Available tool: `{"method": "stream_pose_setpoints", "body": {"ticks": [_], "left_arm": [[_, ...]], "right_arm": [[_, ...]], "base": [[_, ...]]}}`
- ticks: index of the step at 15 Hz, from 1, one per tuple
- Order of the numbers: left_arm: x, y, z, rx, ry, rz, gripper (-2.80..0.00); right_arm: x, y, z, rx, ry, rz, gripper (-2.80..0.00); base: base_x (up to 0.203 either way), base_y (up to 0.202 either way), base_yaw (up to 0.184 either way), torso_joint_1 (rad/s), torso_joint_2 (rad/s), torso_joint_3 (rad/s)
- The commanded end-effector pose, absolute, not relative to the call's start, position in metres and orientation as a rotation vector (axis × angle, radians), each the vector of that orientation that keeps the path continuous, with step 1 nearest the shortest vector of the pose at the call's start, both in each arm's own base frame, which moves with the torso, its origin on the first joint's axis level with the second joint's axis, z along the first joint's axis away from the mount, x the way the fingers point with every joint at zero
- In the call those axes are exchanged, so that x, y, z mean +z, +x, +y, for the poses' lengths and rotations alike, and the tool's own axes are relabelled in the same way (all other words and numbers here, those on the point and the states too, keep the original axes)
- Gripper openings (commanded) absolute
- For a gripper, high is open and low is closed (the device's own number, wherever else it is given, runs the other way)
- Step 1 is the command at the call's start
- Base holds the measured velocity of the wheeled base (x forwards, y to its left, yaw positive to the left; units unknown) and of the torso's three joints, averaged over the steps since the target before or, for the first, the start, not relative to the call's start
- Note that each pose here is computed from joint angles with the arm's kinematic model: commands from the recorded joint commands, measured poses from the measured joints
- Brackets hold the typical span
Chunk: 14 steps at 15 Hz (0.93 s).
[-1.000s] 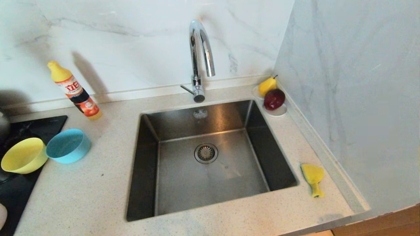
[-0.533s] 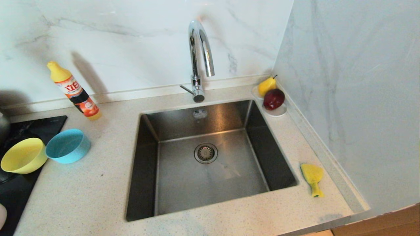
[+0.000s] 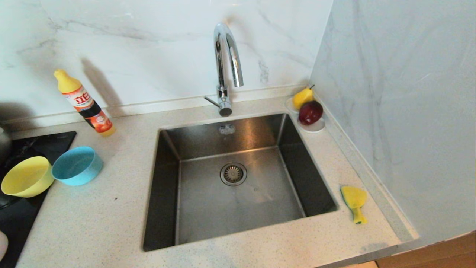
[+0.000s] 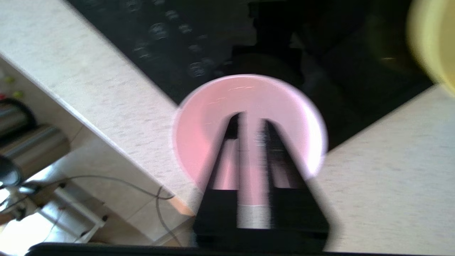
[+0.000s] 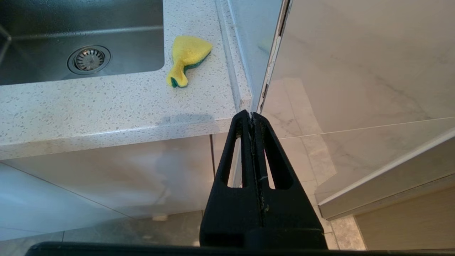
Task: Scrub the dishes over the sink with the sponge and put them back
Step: Place the bowl on the bowl
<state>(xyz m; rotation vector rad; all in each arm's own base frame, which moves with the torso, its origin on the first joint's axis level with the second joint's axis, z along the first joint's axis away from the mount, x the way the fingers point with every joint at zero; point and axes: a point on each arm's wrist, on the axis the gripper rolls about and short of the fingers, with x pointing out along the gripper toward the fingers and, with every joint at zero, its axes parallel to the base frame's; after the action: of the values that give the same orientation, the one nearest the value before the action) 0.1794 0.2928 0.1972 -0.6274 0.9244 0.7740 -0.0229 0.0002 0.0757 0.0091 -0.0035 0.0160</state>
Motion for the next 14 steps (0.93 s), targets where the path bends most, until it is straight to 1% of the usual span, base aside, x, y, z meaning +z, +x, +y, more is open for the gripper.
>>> {"method": "stream_pose_setpoints", "body": {"ticks": [1, 5, 10, 14], "left_arm": [[0.193, 0.169, 0.297, 0.791, -0.636, 0.942, 0.00], [0.182, 0.154, 0.294, 0.756, -0.654, 1.049, 0.00], [0.162, 0.143, 0.305, 0.777, -0.720, 1.085, 0.00], [0.156, 0.137, 0.312, 0.795, -0.742, 1.090, 0.00]], "right_arm": [[0.076, -0.023, 0.000, 0.017, 0.009, -0.003, -2.80], [0.076, -0.023, 0.000, 0.017, 0.009, -0.003, -2.80], [0.076, -0.023, 0.000, 0.017, 0.009, -0.004, -2.80], [0.076, -0.023, 0.000, 0.017, 0.009, -0.003, -2.80]], "base": [[0.000, 0.000, 0.000, 0.000, 0.00, 0.000], [0.000, 0.000, 0.000, 0.000, 0.00, 0.000], [0.000, 0.000, 0.000, 0.000, 0.00, 0.000], [0.000, 0.000, 0.000, 0.000, 0.00, 0.000]]}}
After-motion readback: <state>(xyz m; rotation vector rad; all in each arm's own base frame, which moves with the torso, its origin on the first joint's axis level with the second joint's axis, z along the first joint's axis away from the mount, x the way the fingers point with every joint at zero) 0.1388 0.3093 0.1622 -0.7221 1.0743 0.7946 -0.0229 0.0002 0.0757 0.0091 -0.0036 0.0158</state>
